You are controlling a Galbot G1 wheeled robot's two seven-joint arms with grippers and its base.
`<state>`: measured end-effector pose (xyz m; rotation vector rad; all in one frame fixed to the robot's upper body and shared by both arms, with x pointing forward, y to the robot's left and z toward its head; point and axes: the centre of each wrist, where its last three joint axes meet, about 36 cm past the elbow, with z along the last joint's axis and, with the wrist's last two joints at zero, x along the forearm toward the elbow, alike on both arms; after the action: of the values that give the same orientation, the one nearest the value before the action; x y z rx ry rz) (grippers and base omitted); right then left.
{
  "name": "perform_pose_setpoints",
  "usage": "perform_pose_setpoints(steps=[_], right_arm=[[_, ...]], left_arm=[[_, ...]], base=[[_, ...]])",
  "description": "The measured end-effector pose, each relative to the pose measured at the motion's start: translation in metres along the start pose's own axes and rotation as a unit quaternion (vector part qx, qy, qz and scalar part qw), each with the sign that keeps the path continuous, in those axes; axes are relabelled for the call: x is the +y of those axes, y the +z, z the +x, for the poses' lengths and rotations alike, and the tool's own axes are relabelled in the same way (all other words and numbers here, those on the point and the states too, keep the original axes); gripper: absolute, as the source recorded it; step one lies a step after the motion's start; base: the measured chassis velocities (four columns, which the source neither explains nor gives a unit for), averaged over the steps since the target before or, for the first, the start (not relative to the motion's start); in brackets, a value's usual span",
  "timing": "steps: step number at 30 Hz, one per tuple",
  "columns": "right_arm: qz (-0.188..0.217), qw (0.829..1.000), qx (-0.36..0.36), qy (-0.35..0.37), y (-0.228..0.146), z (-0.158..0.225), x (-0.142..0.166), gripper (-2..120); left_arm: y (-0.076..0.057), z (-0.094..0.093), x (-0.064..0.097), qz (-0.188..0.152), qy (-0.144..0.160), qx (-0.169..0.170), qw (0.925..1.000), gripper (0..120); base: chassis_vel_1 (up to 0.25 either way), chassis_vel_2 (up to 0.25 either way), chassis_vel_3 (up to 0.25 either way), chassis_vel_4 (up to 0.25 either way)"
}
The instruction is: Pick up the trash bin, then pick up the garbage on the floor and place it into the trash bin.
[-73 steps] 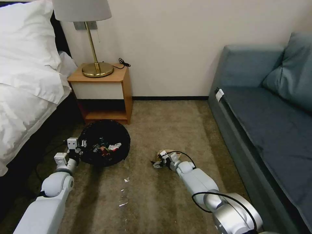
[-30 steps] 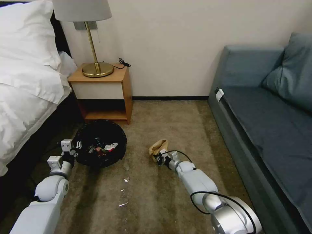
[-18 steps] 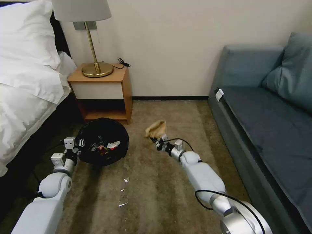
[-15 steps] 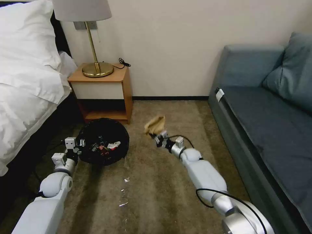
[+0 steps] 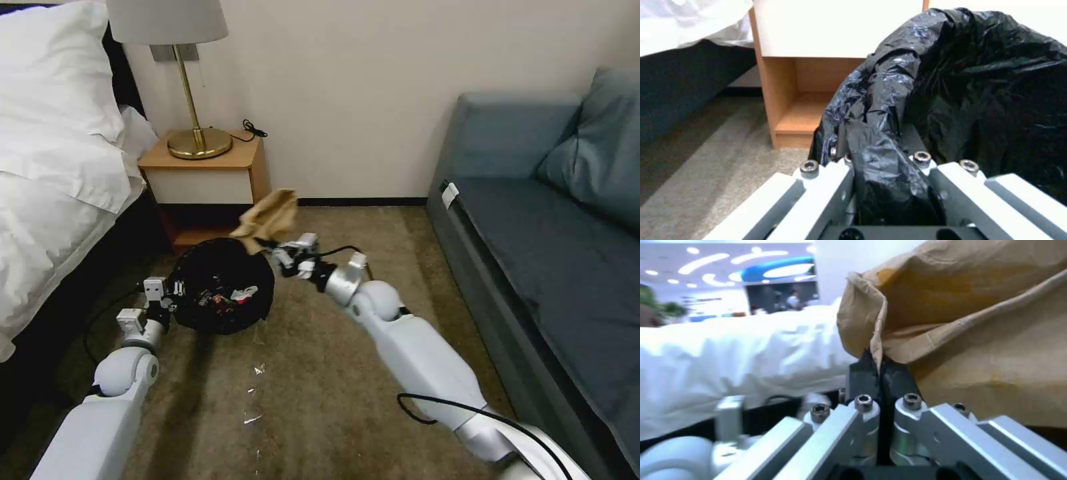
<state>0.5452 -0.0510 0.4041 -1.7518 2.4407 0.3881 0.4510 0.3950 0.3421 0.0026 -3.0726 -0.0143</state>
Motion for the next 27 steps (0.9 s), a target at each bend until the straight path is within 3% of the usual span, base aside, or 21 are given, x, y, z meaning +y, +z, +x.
perform_pose_setpoints(steps=[8, 17, 20, 21, 24, 27], right_arm=[[-0.010, 0.999, 0.049, 0.006, 0.069, -0.021, 0.002, 0], [-0.004, 0.998, 0.055, 0.044, 0.075, -0.029, 0.001, 2], [-0.002, 0.997, 0.059, 0.047, 0.077, -0.027, 0.001, 20], [-0.002, 0.997, 0.059, 0.047, 0.077, -0.027, 0.001, 20], [-0.002, 0.997, 0.063, 0.046, 0.082, -0.024, 0.005, 35], [-0.002, 0.997, 0.063, 0.045, 0.082, -0.024, 0.006, 39]], left_arm=[[0.000, 0.003, 0.004, 0.003, -0.005, -0.003, 1.0000, 4], [0.002, 0.003, 0.002, 0.008, -0.005, -0.004, 0.9999, 4], [0.002, 0.003, 0.001, 0.009, -0.006, -0.005, 0.9999, 4], [0.002, 0.003, 0.001, 0.009, -0.006, -0.005, 0.9999, 4], [0.003, 0.004, 0.003, 0.009, -0.008, -0.005, 0.9999, 4], [0.003, 0.004, 0.004, 0.009, -0.009, -0.004, 0.9999, 4]], base=[[0.000, 0.000, 0.000, 0.000], [0.000, 0.000, 0.000, 0.000], [0.000, 0.000, 0.000, 0.000], [0.000, 0.000, 0.000, 0.000], [0.000, 0.000, 0.000, 0.000], [0.000, 0.000, 0.000, 0.000]])
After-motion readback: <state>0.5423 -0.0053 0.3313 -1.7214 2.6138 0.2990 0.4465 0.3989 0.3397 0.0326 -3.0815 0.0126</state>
